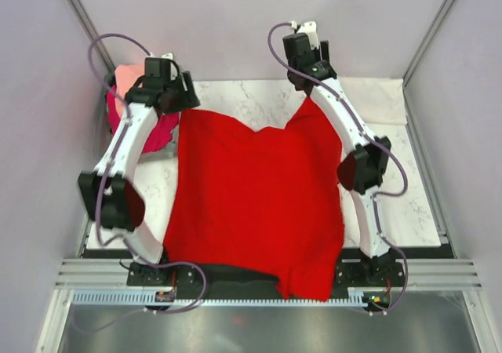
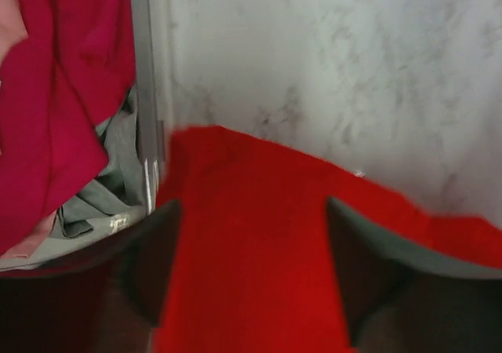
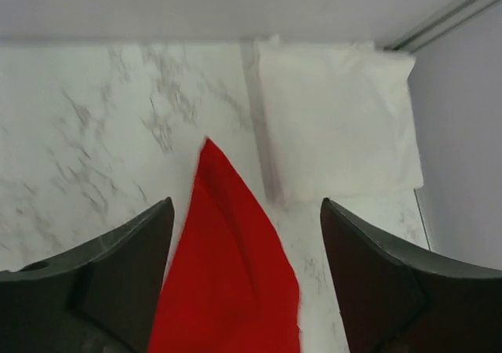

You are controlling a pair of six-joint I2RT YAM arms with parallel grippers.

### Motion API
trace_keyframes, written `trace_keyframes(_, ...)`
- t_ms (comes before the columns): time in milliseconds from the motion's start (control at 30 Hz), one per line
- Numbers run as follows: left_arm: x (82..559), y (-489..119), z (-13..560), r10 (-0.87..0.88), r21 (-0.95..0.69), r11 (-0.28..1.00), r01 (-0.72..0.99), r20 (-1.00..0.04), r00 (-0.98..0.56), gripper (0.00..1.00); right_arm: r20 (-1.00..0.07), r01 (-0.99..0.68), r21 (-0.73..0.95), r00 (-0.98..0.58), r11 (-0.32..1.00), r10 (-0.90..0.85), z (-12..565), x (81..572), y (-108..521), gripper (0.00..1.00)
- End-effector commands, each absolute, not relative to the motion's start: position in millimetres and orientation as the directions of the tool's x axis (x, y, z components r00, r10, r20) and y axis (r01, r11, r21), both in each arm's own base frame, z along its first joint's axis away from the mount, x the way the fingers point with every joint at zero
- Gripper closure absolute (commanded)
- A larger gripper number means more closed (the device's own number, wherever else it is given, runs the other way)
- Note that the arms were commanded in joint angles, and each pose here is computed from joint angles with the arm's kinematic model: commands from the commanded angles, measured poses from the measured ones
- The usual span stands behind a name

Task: Fold and stack the t-shirts
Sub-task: Flatten the tshirt out

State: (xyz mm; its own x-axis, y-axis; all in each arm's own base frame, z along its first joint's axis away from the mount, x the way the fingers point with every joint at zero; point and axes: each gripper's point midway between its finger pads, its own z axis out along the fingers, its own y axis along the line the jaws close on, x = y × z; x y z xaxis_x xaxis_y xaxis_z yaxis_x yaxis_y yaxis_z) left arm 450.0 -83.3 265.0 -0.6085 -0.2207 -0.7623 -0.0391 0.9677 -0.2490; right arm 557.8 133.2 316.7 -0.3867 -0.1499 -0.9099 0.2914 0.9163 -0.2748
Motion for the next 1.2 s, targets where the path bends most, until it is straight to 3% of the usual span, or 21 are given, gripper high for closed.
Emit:
trace_keyframes(0, 442, -92, 216, -0.3, -0.375, 0.924, -0.079, -0.581, -0.756, 0.02, -0.876, 0.241, -0.243, -0.47, 0.94, -0.106, 298, 542, 140, 0.14)
trace_keyframes(33, 440, -91, 210, -0.298, -0.364, 0.927, -0.084, -0.583, -0.756, 0.0, -0.889, 0.271, -0.213, -0.452, 0.939, -0.072, 311, 528, 131, 0.13)
trace_keyframes(67, 436, -87, 217, -0.301, -0.357, 0.93, -0.086, -0.609, -0.734, 0.0, -0.865, 0.269, -0.223, -0.498, 0.937, -0.062, 277, 521, 131, 0.13)
trace_keyframes(133, 425, -83, 215, -0.303, -0.346, 0.933, -0.096, -0.614, -0.729, 0.0, -0.901, 0.26, -0.12, -0.433, 0.958, 0.005, 301, 499, 128, 0.13)
trace_keyframes(167, 419, -81, 226, -0.305, -0.345, 0.934, -0.093, -0.634, -0.711, 0.0, -0.87, 0.243, -0.141, -0.493, 0.96, -0.003, 271, 485, 125, 0.13)
trace_keyframes(233, 402, -81, 223, -0.309, -0.352, 0.931, -0.094, -0.626, -0.716, 0.01, -0.875, 0.236, -0.023, -0.474, 0.972, 0.095, 280, 461, 124, 0.13)
trace_keyframes(367, 365, -88, 225, -0.313, -0.378, 0.924, -0.063, -0.649, -0.693, 0.03, -0.767, 0.156, 0.078, -0.621, 0.985, 0.159, 215, 411, 137, 0.13)
trace_keyframes(467, 343, -98, 191, -0.313, -0.395, 0.917, -0.061, -0.614, -0.725, 0.04, -0.699, 0.154, 0.102, -0.692, 0.983, 0.181, 176, 390, 135, 0.13)
trace_keyframes(700, 324, -111, 125, -0.33, -0.428, 0.898, -0.102, -0.502, -0.799, 0.08, -0.541, 0.178, 0.108, -0.815, 0.978, 0.208, 97, 400, 123, 0.15)
trace_keyframes(800, 337, -117, 119, -0.325, -0.425, 0.899, -0.1, -0.497, -0.805, 0.08, -0.512, 0.184, 0.081, -0.836, 0.98, 0.199, 77, 415, 117, 0.15)
trace_keyframes(1000, 364, -125, 65, -0.34, -0.394, 0.901, -0.183, -0.376, -0.862, 0.1, -0.414, 0.219, 0.004, -0.888, 0.976, 0.201, 24, 429, 104, 0.16)
trace_keyframes(1167, 385, -129, 34, -0.36, -0.384, 0.896, -0.221, -0.338, -0.87, 0.12, -0.409, 0.242, -0.01, -0.886, 0.97, 0.216, 2, 458, 93, 0.17)
